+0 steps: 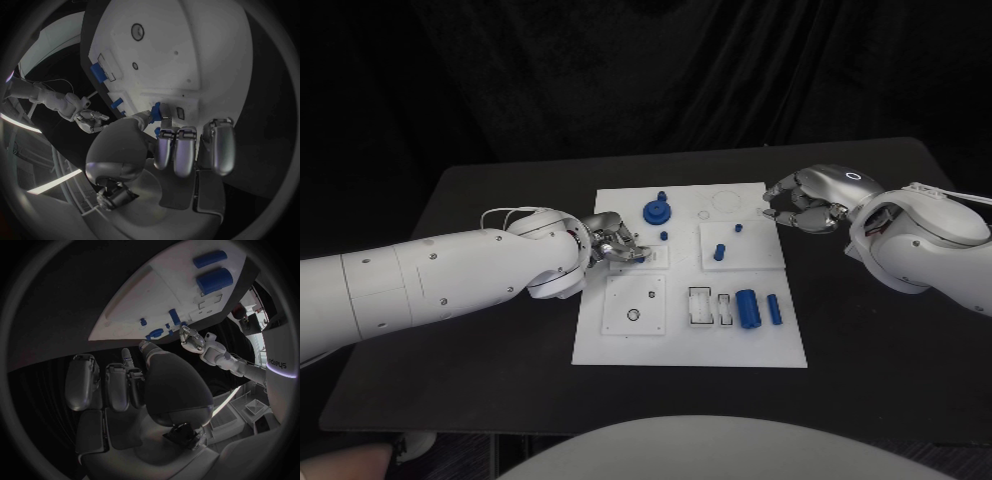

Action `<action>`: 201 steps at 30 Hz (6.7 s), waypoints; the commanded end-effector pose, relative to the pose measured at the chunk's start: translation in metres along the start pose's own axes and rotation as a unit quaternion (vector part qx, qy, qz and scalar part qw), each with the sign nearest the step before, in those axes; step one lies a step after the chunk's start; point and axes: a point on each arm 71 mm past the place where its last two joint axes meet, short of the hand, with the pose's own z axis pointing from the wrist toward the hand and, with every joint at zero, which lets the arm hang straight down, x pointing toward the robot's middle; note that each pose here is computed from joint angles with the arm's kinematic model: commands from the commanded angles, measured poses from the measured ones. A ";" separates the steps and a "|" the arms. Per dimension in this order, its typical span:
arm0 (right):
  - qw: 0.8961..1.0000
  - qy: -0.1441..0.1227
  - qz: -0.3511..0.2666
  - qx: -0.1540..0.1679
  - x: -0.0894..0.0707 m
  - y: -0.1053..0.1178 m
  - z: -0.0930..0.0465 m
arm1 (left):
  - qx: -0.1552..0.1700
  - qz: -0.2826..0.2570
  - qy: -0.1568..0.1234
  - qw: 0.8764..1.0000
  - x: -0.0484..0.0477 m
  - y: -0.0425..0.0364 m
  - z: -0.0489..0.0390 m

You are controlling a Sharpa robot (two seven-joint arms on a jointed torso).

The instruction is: Assemble the parts on the task board

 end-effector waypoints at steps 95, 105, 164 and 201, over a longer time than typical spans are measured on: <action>1.000 0.016 -0.002 0.016 0.005 -0.003 -0.001 | 0.008 0.014 -0.012 1.000 0.0058 0.0055 0.0008; 1.000 0.018 -0.002 0.017 0.005 -0.003 -0.001 | 0.008 0.012 -0.015 1.000 0.0047 0.0073 0.0002; 1.000 0.023 -0.003 0.021 0.007 -0.004 -0.001 | 0.041 0.008 -0.030 0.999 0.0020 0.0015 0.0034; 0.999 0.016 -0.003 0.028 0.006 -0.007 -0.001 | 0.001 0.110 -0.038 0.993 -0.0505 -0.0204 -0.0272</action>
